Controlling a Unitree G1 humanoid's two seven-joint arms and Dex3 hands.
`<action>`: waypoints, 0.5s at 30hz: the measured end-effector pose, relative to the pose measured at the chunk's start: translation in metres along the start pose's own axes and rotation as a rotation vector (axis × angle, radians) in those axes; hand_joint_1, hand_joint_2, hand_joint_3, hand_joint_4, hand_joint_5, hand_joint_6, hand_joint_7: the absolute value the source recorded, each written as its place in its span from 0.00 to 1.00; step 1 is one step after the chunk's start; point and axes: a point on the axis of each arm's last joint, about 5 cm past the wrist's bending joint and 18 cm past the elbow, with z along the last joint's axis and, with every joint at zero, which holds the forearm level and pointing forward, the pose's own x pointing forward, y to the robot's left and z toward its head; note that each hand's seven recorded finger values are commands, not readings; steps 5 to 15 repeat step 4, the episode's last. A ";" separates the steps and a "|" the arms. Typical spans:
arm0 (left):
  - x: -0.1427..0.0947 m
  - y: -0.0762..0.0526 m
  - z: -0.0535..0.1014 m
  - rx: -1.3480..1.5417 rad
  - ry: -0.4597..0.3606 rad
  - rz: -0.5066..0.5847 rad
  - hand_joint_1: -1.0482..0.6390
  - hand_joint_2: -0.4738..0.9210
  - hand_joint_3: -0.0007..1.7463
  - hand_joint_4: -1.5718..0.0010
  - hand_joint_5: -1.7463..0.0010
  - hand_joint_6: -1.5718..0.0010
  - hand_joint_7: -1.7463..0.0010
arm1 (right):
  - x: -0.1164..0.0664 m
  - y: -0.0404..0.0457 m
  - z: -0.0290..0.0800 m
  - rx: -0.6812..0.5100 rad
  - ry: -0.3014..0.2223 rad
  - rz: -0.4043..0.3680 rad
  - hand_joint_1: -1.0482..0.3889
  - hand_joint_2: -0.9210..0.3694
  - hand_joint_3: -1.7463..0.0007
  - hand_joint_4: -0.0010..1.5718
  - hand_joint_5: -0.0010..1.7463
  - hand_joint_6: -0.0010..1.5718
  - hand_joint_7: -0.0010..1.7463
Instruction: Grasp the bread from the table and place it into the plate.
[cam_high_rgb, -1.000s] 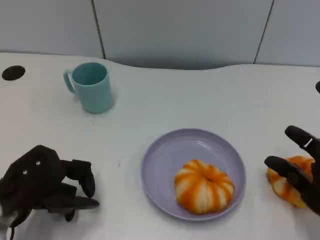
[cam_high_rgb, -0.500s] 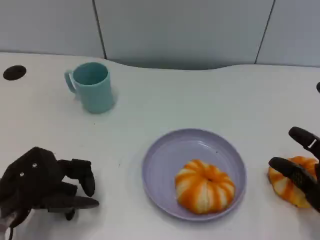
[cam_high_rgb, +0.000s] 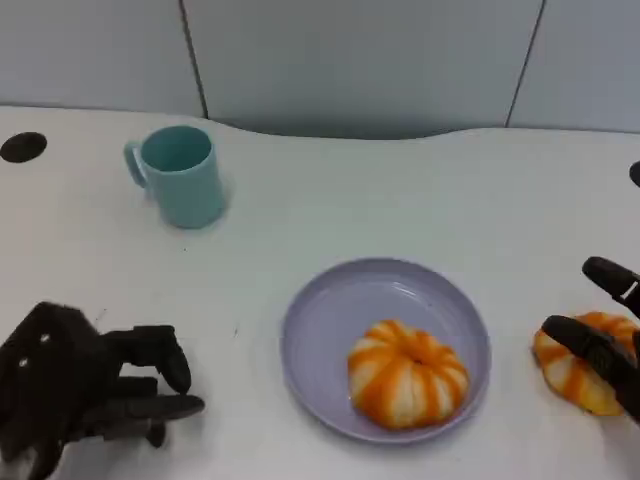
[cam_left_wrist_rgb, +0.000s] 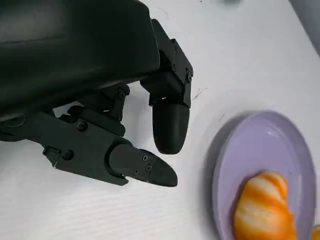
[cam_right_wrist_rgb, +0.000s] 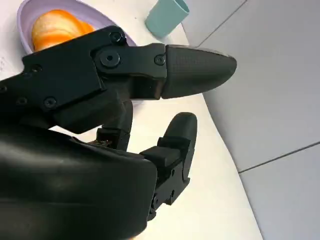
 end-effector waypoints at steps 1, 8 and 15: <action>-0.002 -0.002 -0.002 -0.008 -0.009 0.009 0.32 0.97 0.02 0.54 0.00 0.63 0.00 | 0.000 -0.0001 0.000 0.000 0.000 0.000 0.53 0.00 0.74 0.24 0.69 0.22 0.54; -0.007 -0.007 -0.010 -0.055 -0.049 0.039 0.32 0.98 0.02 0.53 0.00 0.63 0.00 | 0.000 0.0000 0.000 0.001 0.000 0.002 0.54 0.00 0.73 0.23 0.69 0.21 0.54; -0.007 -0.007 -0.010 -0.055 -0.049 0.039 0.32 0.98 0.02 0.53 0.00 0.63 0.00 | 0.000 0.0000 0.000 0.001 0.000 0.002 0.54 0.00 0.73 0.23 0.69 0.21 0.54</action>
